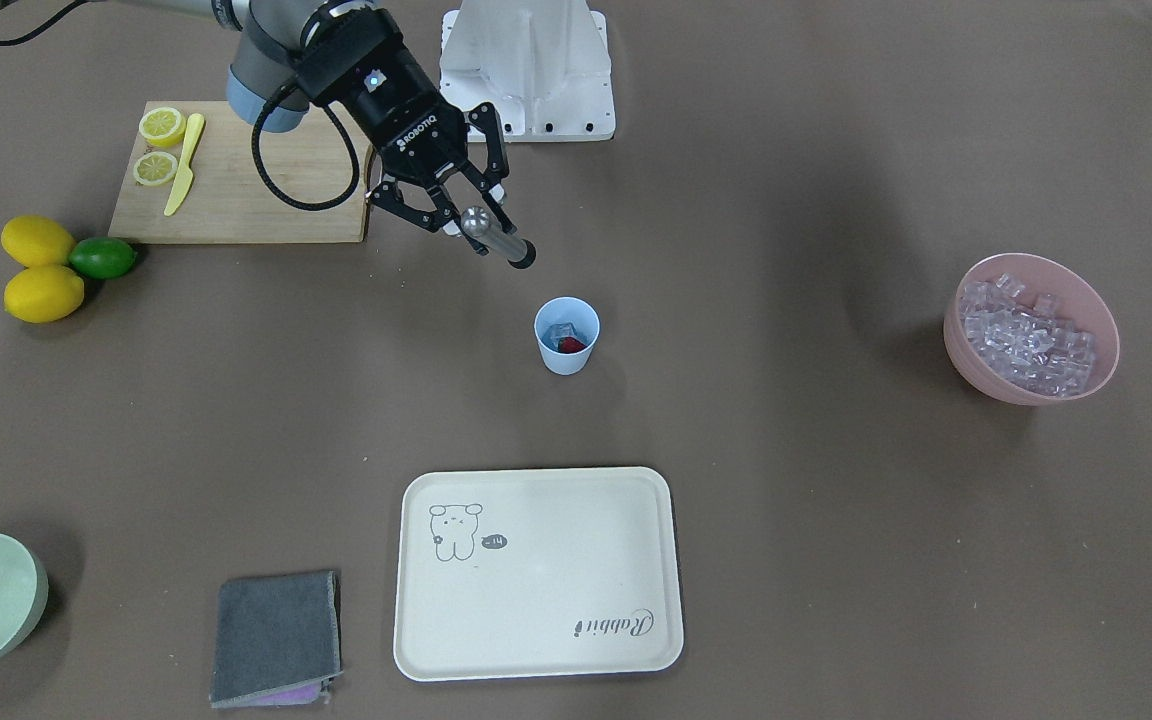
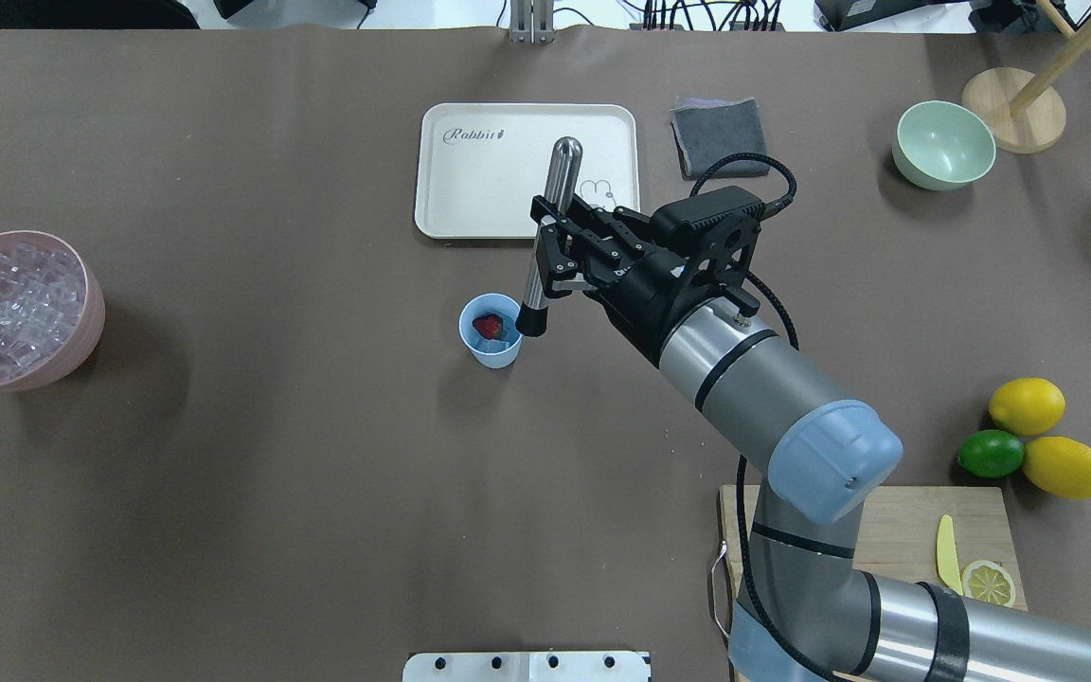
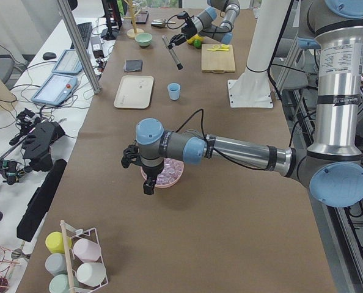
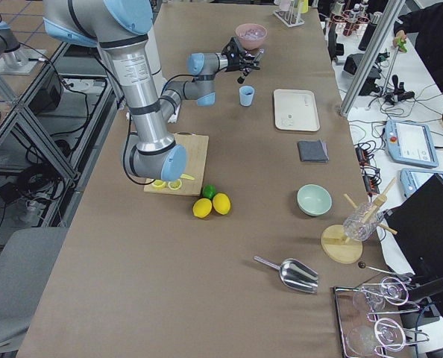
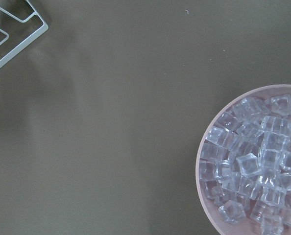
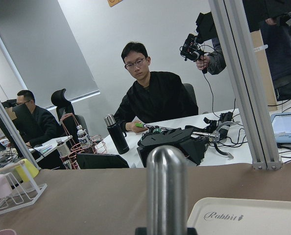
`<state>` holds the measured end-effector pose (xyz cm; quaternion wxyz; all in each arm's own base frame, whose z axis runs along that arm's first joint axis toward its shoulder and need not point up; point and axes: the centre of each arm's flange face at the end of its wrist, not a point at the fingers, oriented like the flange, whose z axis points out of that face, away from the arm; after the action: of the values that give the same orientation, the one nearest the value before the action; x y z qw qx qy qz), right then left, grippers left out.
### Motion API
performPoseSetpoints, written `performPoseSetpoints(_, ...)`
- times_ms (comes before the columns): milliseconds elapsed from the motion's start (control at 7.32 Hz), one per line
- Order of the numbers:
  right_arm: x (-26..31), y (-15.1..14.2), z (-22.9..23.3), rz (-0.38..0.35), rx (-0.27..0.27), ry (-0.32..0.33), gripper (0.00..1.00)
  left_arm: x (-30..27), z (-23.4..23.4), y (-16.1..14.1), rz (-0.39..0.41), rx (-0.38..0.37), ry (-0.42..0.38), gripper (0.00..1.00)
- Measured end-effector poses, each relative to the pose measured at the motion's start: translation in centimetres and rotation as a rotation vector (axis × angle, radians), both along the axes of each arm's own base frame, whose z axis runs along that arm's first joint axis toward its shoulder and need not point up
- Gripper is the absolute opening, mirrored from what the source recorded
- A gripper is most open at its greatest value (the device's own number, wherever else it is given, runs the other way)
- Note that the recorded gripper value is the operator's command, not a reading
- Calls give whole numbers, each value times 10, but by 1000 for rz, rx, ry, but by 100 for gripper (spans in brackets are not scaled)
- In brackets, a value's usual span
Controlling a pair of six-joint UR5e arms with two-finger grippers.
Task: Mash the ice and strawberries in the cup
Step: 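Carry the muddler with the right gripper over the blue cup, then press the muddler down into the blue cup with the right gripper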
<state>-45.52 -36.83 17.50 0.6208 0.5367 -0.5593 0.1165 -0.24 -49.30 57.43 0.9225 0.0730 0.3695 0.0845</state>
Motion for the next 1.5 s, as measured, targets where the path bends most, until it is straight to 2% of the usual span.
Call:
performPoseSetpoints(546,-53,-18,-3,82,-4,12,0,1,1,0,1,-5,1,97)
performPoseSetpoints(1503,-110,-18,24,63,-31,93,0,1,-1,0,1,-11,0,97)
